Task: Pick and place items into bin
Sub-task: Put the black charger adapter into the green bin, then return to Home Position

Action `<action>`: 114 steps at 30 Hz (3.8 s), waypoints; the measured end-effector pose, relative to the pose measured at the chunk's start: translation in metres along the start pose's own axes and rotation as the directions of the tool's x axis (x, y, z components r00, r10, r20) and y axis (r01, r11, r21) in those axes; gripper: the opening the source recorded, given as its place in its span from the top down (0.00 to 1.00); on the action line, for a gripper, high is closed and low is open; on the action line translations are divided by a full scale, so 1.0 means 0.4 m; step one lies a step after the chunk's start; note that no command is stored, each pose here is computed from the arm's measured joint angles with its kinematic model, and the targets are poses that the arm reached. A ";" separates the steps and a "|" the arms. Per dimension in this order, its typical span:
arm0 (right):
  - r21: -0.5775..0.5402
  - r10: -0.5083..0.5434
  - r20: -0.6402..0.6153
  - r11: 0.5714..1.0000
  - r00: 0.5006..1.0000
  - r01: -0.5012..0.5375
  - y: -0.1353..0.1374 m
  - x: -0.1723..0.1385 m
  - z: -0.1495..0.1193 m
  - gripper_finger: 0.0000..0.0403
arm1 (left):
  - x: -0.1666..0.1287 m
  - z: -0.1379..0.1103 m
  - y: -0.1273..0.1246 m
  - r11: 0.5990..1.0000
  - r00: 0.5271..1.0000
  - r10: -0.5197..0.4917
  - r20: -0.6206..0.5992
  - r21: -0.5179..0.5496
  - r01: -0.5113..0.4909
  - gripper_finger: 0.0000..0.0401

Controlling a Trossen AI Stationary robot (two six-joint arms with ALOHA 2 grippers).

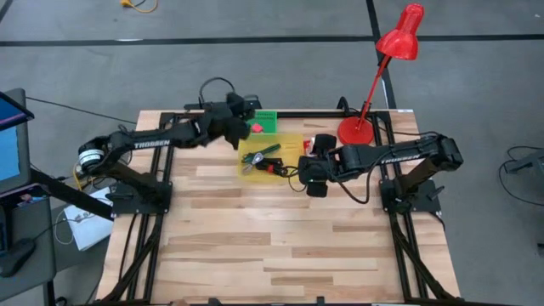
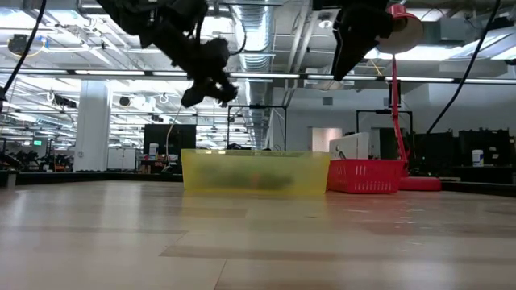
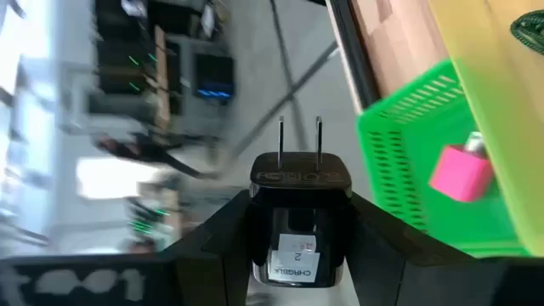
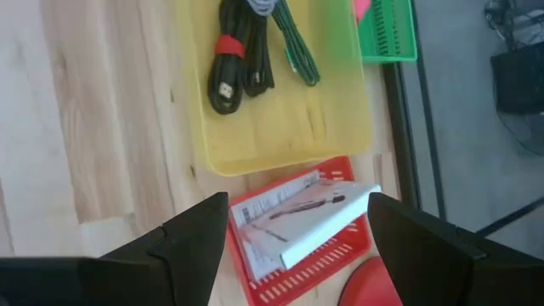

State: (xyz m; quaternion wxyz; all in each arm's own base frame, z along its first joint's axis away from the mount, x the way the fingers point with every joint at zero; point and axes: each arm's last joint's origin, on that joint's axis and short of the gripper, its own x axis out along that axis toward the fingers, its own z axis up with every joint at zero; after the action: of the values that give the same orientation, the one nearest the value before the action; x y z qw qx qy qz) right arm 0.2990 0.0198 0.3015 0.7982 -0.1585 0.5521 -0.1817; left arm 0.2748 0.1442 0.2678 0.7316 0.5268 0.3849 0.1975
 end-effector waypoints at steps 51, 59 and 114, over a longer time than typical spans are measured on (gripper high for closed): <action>0.087 -0.024 0.005 0.996 1.000 0.023 -0.050 0.029 0.010 0.32 | 0.213 -0.112 -0.069 0.777 0.959 -0.252 0.127 -0.564 0.279 0.50; 0.141 -0.022 0.005 0.990 1.000 0.021 -0.049 0.029 0.010 0.32 | 0.198 -0.107 -0.058 0.721 0.959 -0.249 0.134 -0.635 0.276 0.53; -0.118 0.274 0.944 0.801 0.184 -0.587 -0.122 -0.179 -0.349 0.32 | -0.542 -0.242 -0.204 0.151 0.819 0.318 0.477 -0.879 0.453 0.53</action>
State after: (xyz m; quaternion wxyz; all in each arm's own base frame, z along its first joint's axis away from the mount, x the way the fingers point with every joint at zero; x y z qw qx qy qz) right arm 0.1390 0.0026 0.3351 0.9934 0.0422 -0.0183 0.1046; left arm 0.0550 0.0235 0.2553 0.9768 -0.0677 -0.0513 0.1964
